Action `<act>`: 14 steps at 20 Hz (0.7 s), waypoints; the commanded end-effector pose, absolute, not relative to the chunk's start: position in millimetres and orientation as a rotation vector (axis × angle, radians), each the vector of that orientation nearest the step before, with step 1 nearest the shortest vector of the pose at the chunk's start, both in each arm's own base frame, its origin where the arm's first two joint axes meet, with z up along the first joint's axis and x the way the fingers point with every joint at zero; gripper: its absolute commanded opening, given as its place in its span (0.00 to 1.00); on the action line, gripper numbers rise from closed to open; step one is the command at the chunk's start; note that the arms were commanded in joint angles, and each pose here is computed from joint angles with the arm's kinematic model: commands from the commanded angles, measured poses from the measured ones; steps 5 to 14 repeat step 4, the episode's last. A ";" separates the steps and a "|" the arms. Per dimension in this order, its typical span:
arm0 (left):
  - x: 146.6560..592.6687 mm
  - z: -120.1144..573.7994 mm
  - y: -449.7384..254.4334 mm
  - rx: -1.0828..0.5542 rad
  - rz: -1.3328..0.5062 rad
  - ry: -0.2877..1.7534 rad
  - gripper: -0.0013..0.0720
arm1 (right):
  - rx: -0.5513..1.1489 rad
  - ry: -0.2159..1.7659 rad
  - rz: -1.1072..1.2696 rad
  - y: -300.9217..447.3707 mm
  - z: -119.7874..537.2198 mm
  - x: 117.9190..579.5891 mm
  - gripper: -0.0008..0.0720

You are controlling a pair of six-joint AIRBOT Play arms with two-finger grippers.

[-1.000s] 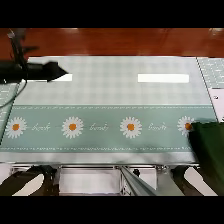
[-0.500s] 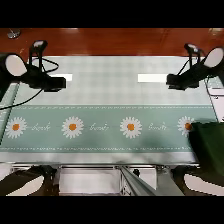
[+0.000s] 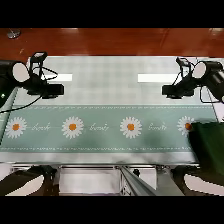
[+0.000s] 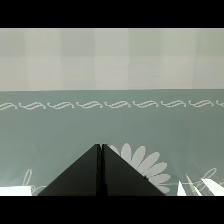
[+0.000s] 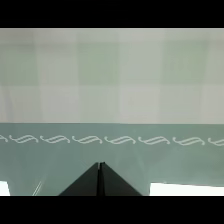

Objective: Fold the shirts.

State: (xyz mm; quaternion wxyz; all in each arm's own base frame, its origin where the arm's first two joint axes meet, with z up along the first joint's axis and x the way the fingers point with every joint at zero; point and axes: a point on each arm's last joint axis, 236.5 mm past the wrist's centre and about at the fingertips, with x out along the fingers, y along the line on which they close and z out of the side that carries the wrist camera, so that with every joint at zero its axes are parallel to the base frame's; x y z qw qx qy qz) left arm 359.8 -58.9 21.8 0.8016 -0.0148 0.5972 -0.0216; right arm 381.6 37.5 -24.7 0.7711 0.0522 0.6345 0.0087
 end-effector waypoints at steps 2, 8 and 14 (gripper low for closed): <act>359.1 20.4 -57.3 -0.030 -0.041 1.284 0.05 | 0.109 1.378 0.016 36.9 -26.1 380.9 0.05; 359.1 20.4 -57.4 -0.030 -0.042 1.284 0.05 | 0.109 1.378 0.016 36.9 -26.1 380.9 0.05; 359.1 20.4 -57.4 -0.030 -0.042 1.284 0.05 | 0.109 1.378 0.016 36.9 -26.1 380.9 0.05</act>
